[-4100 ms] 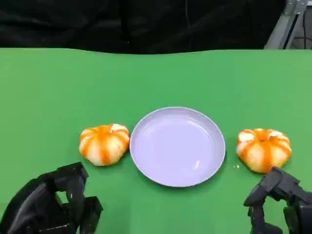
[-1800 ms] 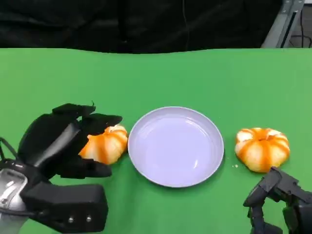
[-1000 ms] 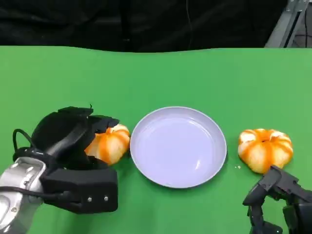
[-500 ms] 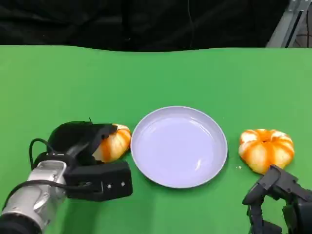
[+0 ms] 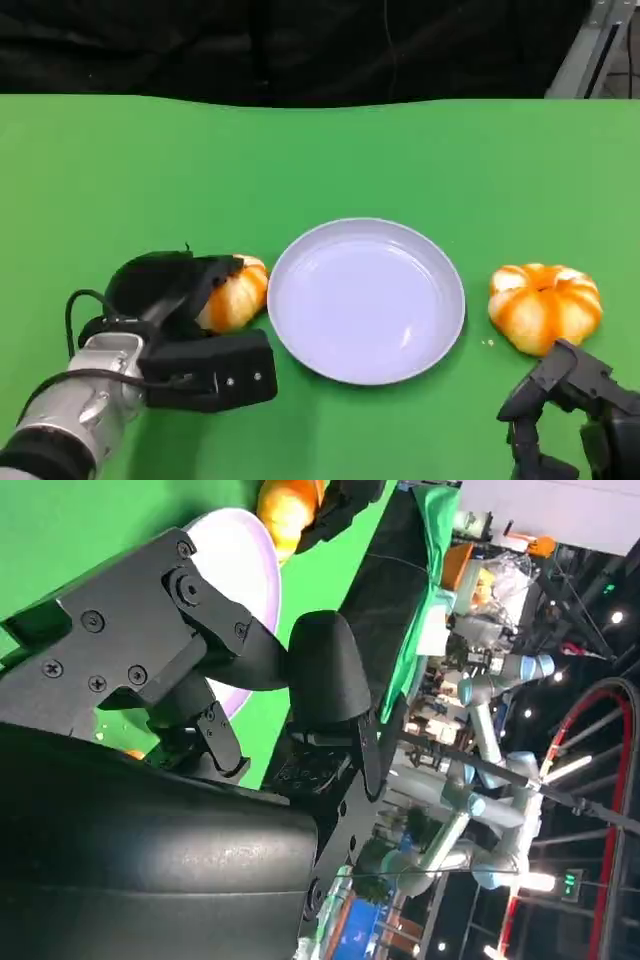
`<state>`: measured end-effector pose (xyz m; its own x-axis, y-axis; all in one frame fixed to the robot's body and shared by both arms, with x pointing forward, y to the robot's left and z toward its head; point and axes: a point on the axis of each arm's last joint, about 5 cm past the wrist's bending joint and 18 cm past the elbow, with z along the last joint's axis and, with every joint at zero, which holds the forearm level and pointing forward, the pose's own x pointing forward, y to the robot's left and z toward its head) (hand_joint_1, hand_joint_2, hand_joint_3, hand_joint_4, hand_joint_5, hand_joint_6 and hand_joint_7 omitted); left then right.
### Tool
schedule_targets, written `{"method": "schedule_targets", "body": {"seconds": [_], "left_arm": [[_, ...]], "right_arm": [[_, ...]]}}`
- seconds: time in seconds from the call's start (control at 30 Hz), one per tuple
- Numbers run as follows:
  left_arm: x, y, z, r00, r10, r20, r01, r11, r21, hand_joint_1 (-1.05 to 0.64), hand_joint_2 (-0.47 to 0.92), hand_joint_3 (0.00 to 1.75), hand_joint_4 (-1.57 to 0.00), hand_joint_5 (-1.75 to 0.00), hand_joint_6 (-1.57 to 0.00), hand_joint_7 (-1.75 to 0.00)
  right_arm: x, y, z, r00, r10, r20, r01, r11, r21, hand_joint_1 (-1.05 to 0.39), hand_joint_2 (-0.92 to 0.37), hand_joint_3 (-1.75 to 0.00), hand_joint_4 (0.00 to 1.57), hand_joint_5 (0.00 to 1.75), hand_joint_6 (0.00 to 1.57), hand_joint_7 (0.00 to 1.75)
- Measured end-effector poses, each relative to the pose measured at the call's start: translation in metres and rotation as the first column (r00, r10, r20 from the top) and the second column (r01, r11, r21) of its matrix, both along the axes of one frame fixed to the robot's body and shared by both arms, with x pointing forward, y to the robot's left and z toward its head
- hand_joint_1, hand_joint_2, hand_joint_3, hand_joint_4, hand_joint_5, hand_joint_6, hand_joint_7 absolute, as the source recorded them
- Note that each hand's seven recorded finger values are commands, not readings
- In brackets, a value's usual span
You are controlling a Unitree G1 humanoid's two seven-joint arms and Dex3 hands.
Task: Grasp the bread from the table and place it into the plate.
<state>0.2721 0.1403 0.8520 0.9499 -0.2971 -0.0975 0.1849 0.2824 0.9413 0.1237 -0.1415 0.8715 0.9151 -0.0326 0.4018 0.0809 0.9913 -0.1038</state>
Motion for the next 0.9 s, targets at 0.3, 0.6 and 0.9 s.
{"method": "schedule_targets", "body": {"seconds": [0.3, 0.6, 0.9], "left_arm": [[-0.003, 0.001, -0.004, 0.994, 0.041, 0.1, -0.034, 0.997, -0.074, -0.12, 0.92, 0.25, -0.68, -1.38, -1.25, -0.17], [-0.003, 0.003, -0.005, 0.979, 0.118, 0.164, -0.084, 0.976, -0.203, -0.03, 0.91, 0.31, -0.59, -1.75, -0.57, -1.74], [0.005, 0.005, 0.011, 0.962, 0.154, 0.224, -0.08, 0.948, -0.309, -0.03, 0.75, 0.7, -0.6, -1.75, -0.57, -1.75]], "right_arm": [[0.001, 0.0, -0.0001, 1.0, 0.002, 0.01, -0.002, 1.0, 0.002, -0.11, -0.48, -1.27, 0.85, 1.75, 0.77, 1.51], [0.001, -0.001, -0.0004, 1.0, 0.001, 0.012, -0.001, 1.0, 0.0, -0.13, -0.48, -1.26, 0.84, 1.75, 0.76, 1.51], [0.0, -0.001, -0.0007, 1.0, 0.0, 0.009, 0.0, 1.0, -0.001, -0.12, -0.5, -1.24, 0.84, 1.75, 0.75, 1.52]]}}
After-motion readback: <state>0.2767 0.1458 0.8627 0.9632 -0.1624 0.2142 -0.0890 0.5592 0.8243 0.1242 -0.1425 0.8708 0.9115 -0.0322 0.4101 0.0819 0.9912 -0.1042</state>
